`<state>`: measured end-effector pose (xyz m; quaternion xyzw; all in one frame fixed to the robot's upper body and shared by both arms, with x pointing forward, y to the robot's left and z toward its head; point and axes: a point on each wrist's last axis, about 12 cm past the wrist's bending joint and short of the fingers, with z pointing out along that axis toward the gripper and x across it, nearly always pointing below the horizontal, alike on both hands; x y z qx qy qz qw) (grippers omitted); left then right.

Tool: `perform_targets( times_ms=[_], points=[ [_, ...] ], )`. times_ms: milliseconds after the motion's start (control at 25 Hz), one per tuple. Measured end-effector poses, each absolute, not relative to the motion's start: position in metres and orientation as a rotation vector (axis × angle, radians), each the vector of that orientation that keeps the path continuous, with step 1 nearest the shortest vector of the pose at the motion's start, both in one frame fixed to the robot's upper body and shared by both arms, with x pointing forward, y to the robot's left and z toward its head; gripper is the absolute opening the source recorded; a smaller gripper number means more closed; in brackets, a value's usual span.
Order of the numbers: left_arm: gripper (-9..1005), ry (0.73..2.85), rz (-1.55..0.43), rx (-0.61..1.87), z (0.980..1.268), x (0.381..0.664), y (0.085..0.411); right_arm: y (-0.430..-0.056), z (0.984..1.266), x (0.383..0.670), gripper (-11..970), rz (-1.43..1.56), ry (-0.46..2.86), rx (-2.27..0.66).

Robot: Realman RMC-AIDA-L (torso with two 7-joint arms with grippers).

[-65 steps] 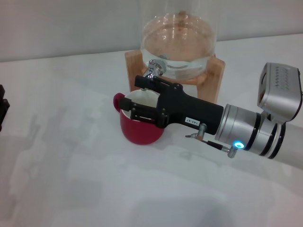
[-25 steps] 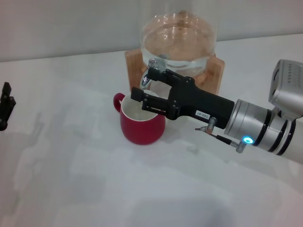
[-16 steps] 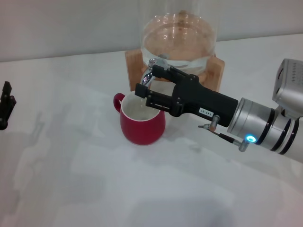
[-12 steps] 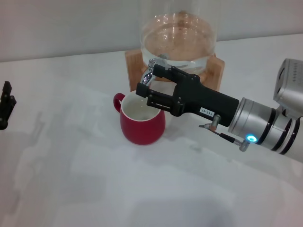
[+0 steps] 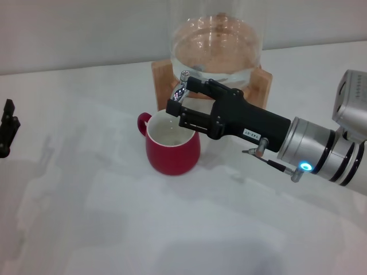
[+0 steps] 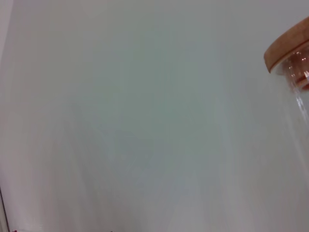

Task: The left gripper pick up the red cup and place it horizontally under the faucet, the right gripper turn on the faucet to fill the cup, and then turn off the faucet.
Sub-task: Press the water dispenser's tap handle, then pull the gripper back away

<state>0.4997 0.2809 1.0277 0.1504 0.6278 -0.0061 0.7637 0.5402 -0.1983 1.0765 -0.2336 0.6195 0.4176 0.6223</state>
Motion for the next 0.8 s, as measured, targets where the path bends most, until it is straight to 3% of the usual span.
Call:
perform_targets(
  times_ms=[800],
  points=[
    [822, 1.365, -0.014, 0.328, 1.028, 0.499, 0.281, -0.201, 1.076, 0.523, 840, 1.001, 1.373, -0.541]
  ],
)
